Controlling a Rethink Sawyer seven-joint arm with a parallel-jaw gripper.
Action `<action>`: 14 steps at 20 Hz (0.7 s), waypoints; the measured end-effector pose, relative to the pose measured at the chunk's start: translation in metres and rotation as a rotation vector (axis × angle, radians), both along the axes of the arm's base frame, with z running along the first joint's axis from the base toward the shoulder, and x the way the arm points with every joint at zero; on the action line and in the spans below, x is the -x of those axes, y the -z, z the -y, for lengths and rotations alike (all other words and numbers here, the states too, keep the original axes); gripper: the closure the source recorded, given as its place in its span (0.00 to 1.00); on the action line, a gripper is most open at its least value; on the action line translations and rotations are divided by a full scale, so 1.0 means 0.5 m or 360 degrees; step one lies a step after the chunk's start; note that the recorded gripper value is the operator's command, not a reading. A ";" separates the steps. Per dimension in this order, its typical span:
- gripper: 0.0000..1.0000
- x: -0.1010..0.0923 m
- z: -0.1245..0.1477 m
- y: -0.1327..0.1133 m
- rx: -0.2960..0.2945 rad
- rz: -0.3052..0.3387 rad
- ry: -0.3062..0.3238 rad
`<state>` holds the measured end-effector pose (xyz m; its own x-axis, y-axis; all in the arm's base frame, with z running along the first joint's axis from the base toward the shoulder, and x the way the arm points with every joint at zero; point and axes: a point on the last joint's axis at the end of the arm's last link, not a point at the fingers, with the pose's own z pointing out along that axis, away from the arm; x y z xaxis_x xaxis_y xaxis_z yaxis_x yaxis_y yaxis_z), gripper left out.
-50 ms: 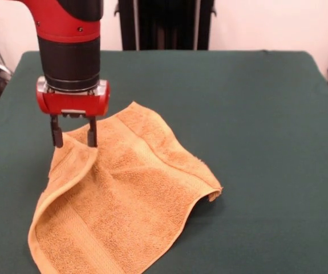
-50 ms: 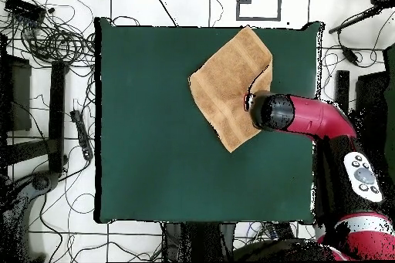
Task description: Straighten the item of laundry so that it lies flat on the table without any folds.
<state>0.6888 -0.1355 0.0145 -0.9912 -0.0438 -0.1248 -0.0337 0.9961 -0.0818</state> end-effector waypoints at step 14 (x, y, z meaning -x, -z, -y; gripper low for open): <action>0.00 0.033 -0.016 0.088 -0.0039 -0.0039 -0.0015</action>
